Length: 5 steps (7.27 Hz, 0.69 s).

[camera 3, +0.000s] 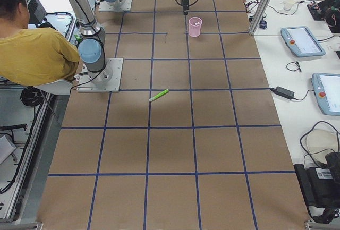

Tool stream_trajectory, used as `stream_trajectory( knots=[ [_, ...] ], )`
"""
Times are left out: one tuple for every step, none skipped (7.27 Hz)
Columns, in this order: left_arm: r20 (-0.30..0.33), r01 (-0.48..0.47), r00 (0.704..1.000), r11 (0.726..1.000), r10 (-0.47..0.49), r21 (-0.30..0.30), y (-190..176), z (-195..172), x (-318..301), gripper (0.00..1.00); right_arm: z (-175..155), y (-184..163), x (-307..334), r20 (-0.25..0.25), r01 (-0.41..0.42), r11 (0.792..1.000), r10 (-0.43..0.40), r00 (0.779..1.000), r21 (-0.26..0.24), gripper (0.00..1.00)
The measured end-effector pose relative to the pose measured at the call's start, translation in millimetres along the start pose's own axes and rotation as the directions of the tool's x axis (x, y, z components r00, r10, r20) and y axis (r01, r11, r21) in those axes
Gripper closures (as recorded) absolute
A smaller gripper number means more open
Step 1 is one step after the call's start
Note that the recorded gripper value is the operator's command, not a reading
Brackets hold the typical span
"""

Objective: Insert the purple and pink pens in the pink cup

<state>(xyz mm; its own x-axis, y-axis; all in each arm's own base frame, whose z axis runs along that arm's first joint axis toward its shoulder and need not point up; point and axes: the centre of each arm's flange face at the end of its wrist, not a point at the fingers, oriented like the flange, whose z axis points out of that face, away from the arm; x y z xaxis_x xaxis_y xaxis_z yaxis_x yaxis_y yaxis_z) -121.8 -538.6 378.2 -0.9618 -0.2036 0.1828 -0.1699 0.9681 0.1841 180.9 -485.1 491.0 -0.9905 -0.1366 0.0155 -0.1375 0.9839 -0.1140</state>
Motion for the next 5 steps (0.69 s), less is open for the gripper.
stream_trajectory(
  knots=[
    [0.113,-0.053,0.993,0.995,0.044,0.083,20,-37,-3,0.0,0,0,0,0.0,0.0,1.0,0.0,1.0,0.0,0.0],
    [0.168,-0.089,0.984,0.984,0.063,0.153,41,-71,1,0.0,0,0,0,0.0,0.001,1.0,-0.001,1.0,0.0,0.0],
    [0.2,-0.121,0.977,0.972,0.08,0.202,61,-93,9,0.0,0,0,0,0.0,0.0,1.0,0.0,1.0,0.0,0.0],
    [0.231,-0.15,0.968,0.963,0.098,0.222,75,-103,18,0.0,0,0,0,-0.002,0.0,1.0,0.0,1.0,-0.001,0.0],
    [0.25,-0.171,0.962,0.96,0.113,0.223,81,-104,27,0.0,1,0,0,-0.002,0.001,1.0,-0.001,1.0,-0.002,0.0]
  ],
)
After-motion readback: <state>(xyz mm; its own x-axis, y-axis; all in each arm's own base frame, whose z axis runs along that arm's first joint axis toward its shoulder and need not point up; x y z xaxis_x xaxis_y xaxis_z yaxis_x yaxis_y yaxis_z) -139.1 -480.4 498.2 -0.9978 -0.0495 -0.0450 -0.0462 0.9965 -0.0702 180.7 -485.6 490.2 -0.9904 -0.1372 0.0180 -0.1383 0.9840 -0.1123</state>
